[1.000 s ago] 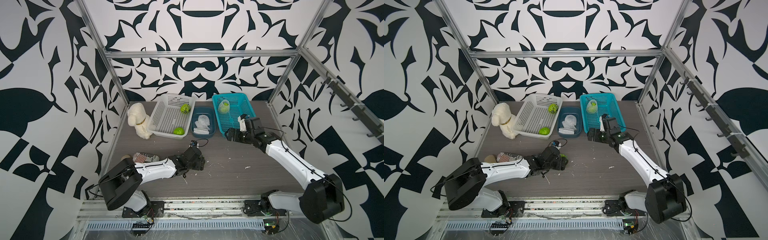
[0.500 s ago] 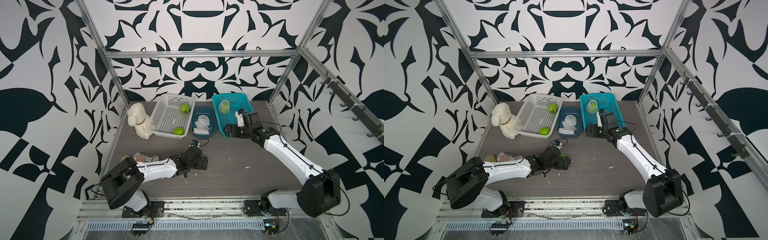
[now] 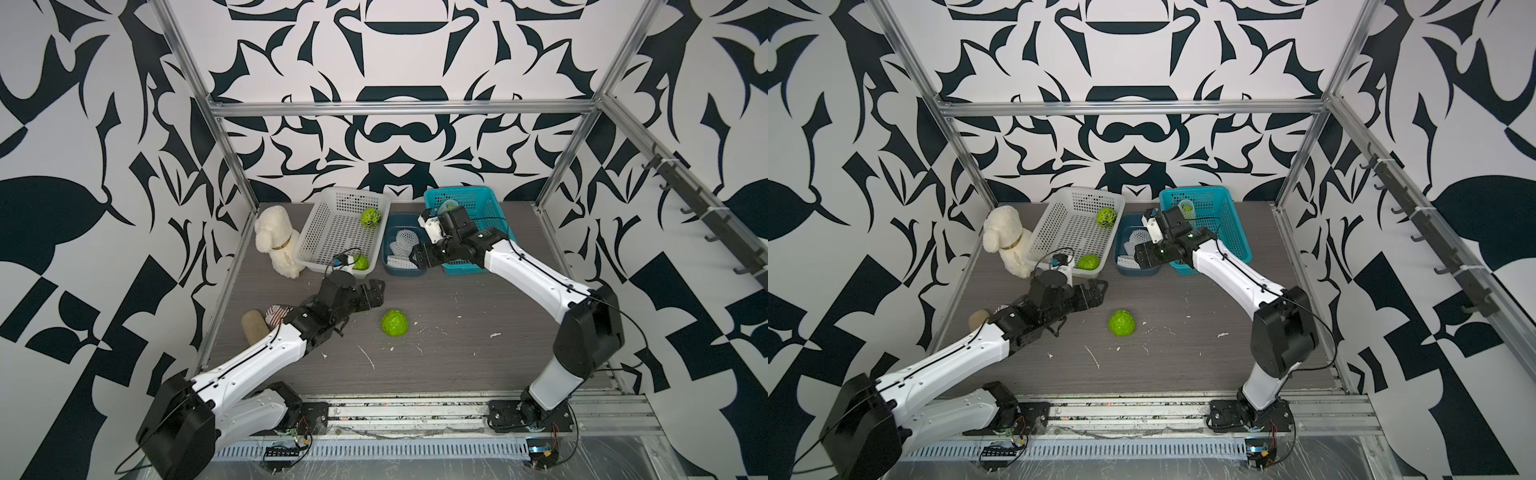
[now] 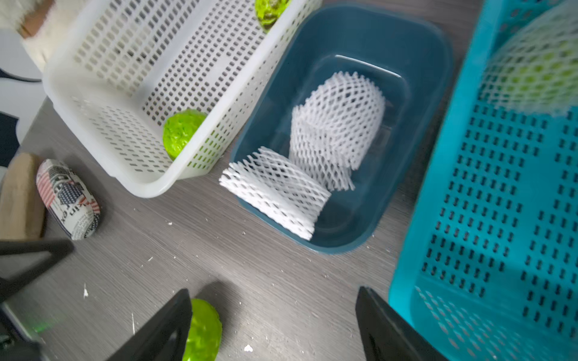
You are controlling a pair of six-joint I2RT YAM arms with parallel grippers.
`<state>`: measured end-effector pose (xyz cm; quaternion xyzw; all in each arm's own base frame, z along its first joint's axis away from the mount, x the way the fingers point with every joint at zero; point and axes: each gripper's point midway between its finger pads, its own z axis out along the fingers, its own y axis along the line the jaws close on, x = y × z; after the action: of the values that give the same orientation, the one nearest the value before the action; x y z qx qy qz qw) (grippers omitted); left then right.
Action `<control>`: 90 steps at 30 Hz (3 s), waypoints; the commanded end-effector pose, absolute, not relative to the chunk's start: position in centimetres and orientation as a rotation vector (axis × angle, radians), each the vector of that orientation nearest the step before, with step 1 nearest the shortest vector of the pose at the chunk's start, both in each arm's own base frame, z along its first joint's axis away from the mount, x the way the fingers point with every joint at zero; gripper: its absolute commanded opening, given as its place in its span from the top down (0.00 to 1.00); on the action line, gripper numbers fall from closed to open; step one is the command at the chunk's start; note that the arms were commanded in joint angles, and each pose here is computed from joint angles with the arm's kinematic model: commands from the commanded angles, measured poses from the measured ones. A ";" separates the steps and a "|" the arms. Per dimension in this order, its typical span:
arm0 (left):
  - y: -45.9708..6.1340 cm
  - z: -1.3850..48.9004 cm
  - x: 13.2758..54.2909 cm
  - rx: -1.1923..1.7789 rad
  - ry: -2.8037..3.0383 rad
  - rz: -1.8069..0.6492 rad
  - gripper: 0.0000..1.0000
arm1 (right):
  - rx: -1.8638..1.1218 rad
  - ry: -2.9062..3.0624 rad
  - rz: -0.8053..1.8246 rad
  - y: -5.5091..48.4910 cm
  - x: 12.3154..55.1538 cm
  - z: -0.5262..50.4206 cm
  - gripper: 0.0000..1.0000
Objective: Sleeve custard apples in foam nets
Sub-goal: Pick up the foam net from the storage box, then open the foam net.
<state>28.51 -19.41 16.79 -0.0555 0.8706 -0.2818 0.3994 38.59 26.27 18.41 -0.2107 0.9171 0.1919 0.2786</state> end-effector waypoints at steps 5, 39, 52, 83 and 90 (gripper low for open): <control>-15.0 15.5 29.4 -0.272 2.210 -0.666 0.01 | -0.791 2.529 0.451 28.5 40.0 15.0 0.14; -15.5 14.6 31.3 -0.234 2.278 -0.644 0.01 | -0.759 2.509 0.549 31.6 42.9 15.7 1.00; -21.5 18.0 31.7 0.161 2.152 -0.544 0.05 | -0.237 2.495 0.926 30.0 40.4 21.4 1.00; -34.4 15.8 31.8 0.720 2.072 -0.651 0.35 | 0.176 2.428 1.196 27.8 35.2 21.4 1.00; -34.6 16.7 32.3 0.731 2.038 -0.631 0.55 | 0.174 2.441 1.187 27.7 35.1 20.9 1.00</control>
<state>31.78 -34.06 15.74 0.2876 0.8254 -0.2529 0.4147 35.34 27.54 19.31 0.0736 0.8872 0.4115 0.1953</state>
